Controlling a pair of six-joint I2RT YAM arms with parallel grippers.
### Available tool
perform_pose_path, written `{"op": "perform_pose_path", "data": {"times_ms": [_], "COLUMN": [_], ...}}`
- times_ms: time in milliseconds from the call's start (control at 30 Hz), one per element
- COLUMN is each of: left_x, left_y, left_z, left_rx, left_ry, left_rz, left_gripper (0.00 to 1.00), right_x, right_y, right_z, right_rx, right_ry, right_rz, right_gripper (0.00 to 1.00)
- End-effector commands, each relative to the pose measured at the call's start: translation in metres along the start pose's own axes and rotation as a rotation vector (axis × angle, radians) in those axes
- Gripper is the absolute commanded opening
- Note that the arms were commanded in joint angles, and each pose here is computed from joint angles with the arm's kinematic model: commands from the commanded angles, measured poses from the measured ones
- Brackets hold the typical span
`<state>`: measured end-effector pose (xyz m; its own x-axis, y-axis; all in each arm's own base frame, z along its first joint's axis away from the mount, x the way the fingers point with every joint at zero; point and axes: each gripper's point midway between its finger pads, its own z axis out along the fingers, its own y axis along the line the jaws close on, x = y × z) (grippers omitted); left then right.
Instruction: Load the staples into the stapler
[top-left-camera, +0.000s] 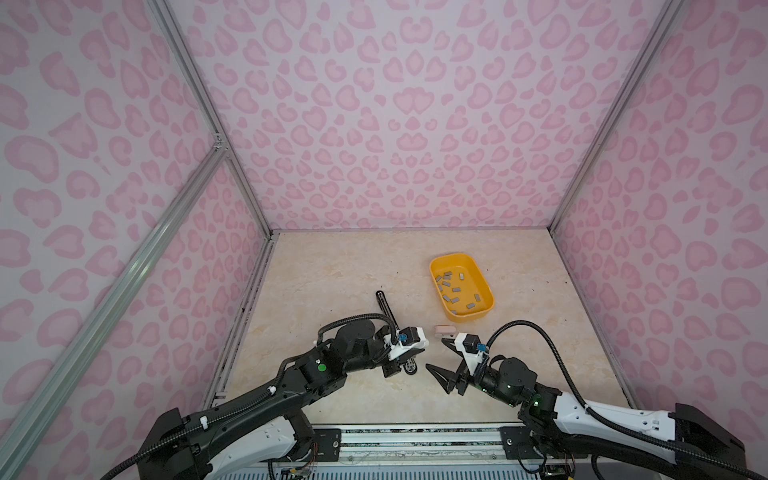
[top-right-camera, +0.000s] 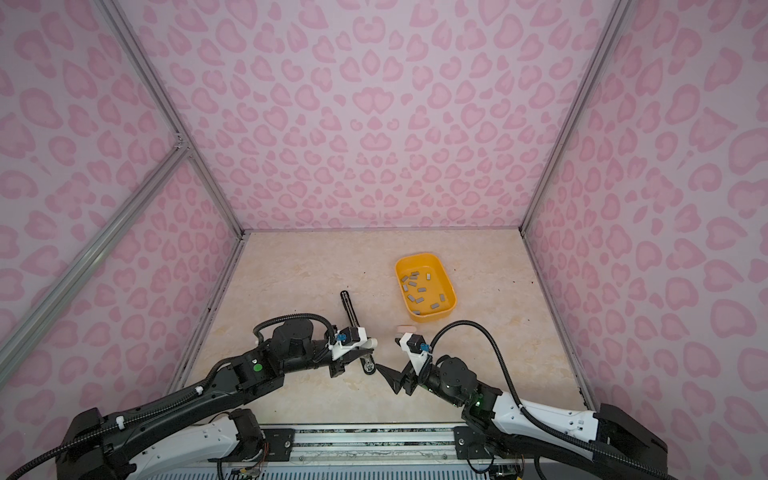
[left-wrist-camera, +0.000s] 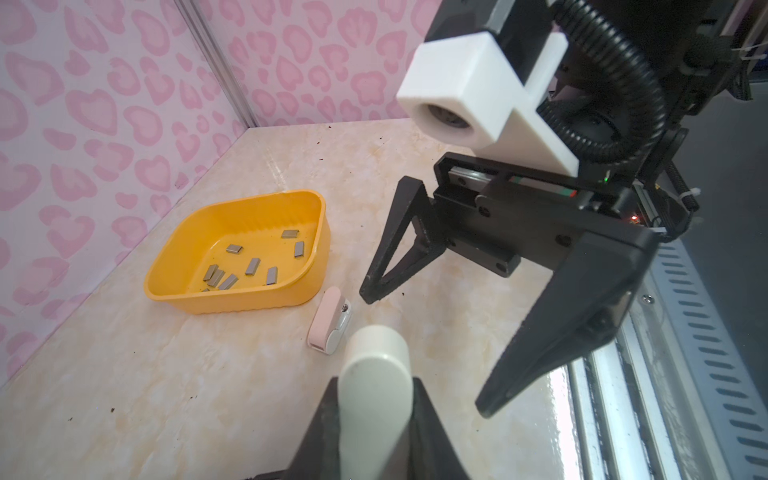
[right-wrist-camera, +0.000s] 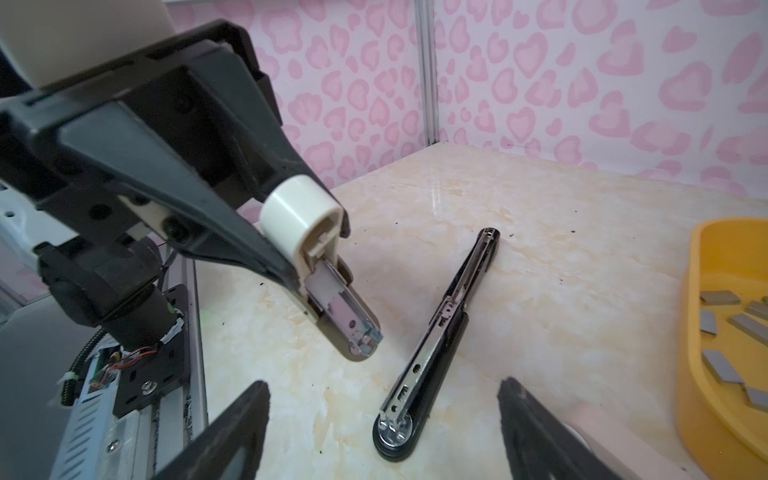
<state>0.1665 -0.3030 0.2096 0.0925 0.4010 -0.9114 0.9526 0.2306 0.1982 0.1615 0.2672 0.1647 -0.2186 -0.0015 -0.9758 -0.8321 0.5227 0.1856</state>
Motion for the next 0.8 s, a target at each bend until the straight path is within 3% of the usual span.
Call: {"op": "perform_pose_path", "data": {"times_ms": [0, 200, 400, 767], "left_x": [-0.013, -0.015, -0.018, -0.019], "left_y": [-0.008, -0.015, -0.024, -0.037], "left_z": [-0.001, 0.001, 0.003, 0.004], "left_rx": [0.055, 0.100, 0.140, 0.207], "left_ry": [-0.042, -0.052, -0.049, -0.053], "left_rz": [0.024, 0.034, 0.044, 0.063], "left_gripper": [0.03, 0.03, 0.03, 0.03], "right_x": [0.000, 0.001, -0.001, -0.004], "right_y": [0.013, 0.021, 0.026, 0.035], "right_z": [-0.002, 0.002, 0.006, 0.012], "right_rx": [-0.073, -0.111, -0.133, -0.174], "right_ry": [-0.003, 0.012, 0.017, 0.018], "right_rz": [-0.033, -0.045, -0.055, -0.072], "right_gripper": [0.88, 0.96, 0.96, 0.87]}}
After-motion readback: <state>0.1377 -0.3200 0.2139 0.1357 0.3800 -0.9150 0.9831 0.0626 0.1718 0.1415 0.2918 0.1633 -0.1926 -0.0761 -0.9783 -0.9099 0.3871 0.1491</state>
